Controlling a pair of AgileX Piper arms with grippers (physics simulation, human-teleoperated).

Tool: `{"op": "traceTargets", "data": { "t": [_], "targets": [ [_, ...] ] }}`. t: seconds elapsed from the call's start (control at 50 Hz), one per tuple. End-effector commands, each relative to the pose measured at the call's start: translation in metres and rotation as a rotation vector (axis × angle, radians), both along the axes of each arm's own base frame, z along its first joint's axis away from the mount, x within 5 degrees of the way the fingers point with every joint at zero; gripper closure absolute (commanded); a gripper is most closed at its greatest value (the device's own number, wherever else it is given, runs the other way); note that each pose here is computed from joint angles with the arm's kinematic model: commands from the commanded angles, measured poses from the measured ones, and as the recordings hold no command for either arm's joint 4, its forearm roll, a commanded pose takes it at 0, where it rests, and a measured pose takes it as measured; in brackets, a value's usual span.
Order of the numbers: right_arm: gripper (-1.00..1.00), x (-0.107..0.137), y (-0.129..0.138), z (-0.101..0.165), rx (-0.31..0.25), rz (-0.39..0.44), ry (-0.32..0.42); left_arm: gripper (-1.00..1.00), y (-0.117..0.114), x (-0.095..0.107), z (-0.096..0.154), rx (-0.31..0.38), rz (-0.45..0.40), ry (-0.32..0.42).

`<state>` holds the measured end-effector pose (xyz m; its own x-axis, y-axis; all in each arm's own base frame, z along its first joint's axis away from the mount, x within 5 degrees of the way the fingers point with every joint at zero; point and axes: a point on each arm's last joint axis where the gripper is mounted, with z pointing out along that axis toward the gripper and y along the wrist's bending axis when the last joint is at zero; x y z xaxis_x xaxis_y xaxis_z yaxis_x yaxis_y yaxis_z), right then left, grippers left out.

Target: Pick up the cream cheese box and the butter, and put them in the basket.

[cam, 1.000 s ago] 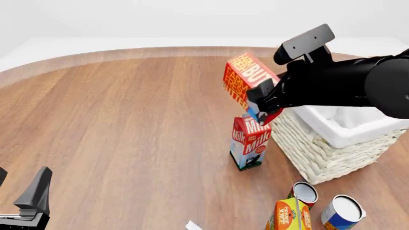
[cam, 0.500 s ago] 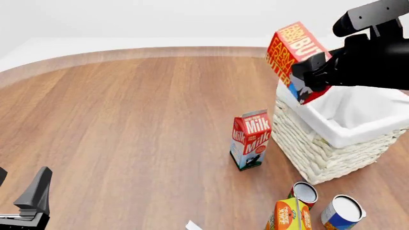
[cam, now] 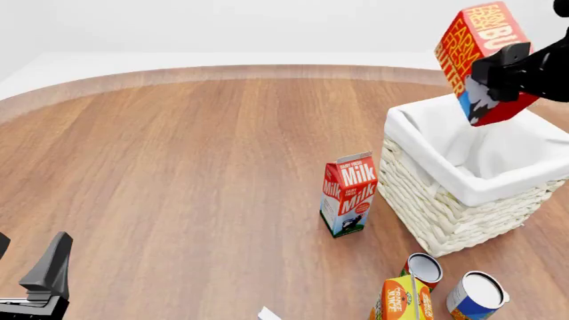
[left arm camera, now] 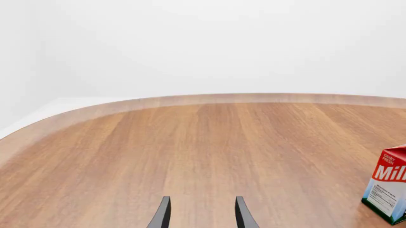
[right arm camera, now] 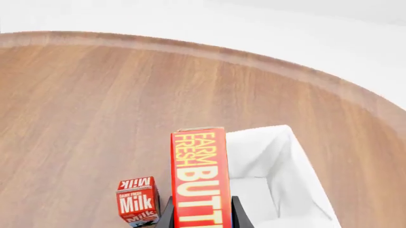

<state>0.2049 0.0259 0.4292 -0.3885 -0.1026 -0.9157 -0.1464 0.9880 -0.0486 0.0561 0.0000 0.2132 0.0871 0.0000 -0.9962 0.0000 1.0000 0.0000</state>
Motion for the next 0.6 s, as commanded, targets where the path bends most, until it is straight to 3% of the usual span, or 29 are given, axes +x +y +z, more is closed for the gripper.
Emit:
{"op": "traceTargets", "data": {
  "t": [0.02,0.08,0.16,0.26,0.28,0.38,0.44,0.6],
  "targets": [
    [1.0,-0.002,-0.013,0.01,0.113,-0.109,-0.034,-1.0,0.0,0.0,0.0,0.0,0.0,0.0],
    [1.0,-0.001,-0.015,0.006,0.118,-0.12,-0.032,-1.0,0.0,0.0,0.0,0.0,0.0,0.0],
    [1.0,0.001,-0.017,0.002,0.168,-0.152,-0.028,-1.0,0.0,0.0,0.0,0.0,0.0,0.0],
    [1.0,0.001,-0.017,0.002,0.168,-0.152,-0.028,-1.0,0.0,0.0,0.0,0.0,0.0,0.0],
    [1.0,0.003,-0.021,-0.002,0.22,-0.191,-0.023,-1.0,0.0,0.0,0.0,0.0,0.0,0.0],
    [1.0,0.005,-0.024,-0.008,0.243,-0.217,-0.017,-1.0,0.0,0.0,0.0,0.0,0.0,0.0],
    [1.0,0.008,-0.018,-0.015,0.29,-0.216,0.017,-1.0,0.0,0.0,0.0,0.0,0.0,0.0],
    [1.0,0.012,-0.019,-0.021,0.317,-0.238,0.06,-1.0,0.0,0.0,0.0,0.0,0.0,0.0]
  ]
}}
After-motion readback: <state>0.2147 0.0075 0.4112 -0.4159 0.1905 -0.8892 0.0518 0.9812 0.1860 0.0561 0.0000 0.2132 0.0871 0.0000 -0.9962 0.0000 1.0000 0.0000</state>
